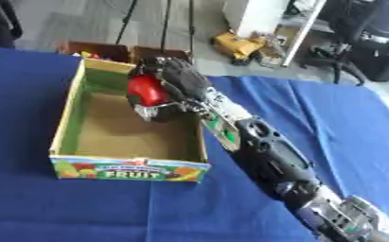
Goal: Pick up objects on the table and place them in the box.
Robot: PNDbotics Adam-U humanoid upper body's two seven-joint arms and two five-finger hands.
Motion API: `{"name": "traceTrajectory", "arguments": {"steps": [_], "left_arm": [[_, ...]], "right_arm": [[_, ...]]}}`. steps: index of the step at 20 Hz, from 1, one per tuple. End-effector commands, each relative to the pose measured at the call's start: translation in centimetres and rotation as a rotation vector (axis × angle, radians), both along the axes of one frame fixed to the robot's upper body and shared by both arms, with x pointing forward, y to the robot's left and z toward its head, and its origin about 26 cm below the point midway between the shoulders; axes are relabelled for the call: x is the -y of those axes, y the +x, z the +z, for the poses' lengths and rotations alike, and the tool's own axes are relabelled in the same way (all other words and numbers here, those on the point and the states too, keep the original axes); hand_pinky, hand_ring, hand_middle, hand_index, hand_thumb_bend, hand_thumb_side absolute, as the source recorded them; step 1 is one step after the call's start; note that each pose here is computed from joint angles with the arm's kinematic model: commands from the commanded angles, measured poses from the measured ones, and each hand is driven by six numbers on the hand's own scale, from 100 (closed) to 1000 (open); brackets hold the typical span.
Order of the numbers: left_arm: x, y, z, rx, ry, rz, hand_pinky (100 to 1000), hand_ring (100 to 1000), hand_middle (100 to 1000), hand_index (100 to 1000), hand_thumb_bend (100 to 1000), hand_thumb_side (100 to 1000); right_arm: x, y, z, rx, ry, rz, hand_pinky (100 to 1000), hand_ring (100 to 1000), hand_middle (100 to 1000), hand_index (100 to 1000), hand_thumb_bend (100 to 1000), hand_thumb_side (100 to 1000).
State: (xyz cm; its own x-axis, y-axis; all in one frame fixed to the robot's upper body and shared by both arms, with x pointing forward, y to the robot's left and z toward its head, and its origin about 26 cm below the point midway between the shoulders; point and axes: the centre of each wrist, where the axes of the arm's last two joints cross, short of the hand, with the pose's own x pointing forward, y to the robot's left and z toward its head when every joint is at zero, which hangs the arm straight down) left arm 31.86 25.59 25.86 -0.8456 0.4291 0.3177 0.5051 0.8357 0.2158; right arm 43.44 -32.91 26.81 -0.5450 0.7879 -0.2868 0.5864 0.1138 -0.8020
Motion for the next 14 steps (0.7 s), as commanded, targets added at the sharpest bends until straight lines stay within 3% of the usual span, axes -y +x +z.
{"name": "traceTrajectory", "arguments": {"steps": [1, 3, 6, 9, 11, 14], "left_arm": [[0.2, -0.4, 0.8, 0.034, 0.009, -0.008, 676, 648, 733, 874, 100, 874], [0.2, -0.4, 0.9, 0.035, 0.009, -0.009, 675, 648, 733, 874, 100, 875], [0.2, -0.4, 0.9, 0.033, 0.01, -0.01, 675, 648, 733, 874, 100, 876], [0.2, -0.4, 0.9, 0.032, 0.011, -0.011, 676, 648, 733, 874, 100, 876], [0.2, -0.4, 0.8, 0.032, 0.01, -0.011, 676, 649, 733, 874, 100, 876], [0.2, -0.4, 0.9, 0.031, 0.008, -0.011, 677, 650, 733, 874, 100, 875]], "right_arm": [[-0.6, -0.2, 0.1, -0.017, -0.061, 0.012, 100, 238, 412, 677, 100, 427], [-1.1, -0.4, 0.1, -0.05, -0.108, 0.019, 100, 303, 444, 702, 100, 462], [-1.8, -0.8, 0.8, -0.095, -0.175, 0.04, 193, 437, 501, 742, 150, 555], [-2.4, -1.5, 1.8, -0.117, -0.237, 0.067, 239, 487, 530, 756, 163, 577], [-2.7, -1.9, 2.5, -0.13, -0.278, 0.081, 284, 525, 568, 770, 224, 613], [-2.9, -2.5, 3.1, -0.132, -0.307, 0.094, 368, 610, 643, 797, 389, 691]]}}
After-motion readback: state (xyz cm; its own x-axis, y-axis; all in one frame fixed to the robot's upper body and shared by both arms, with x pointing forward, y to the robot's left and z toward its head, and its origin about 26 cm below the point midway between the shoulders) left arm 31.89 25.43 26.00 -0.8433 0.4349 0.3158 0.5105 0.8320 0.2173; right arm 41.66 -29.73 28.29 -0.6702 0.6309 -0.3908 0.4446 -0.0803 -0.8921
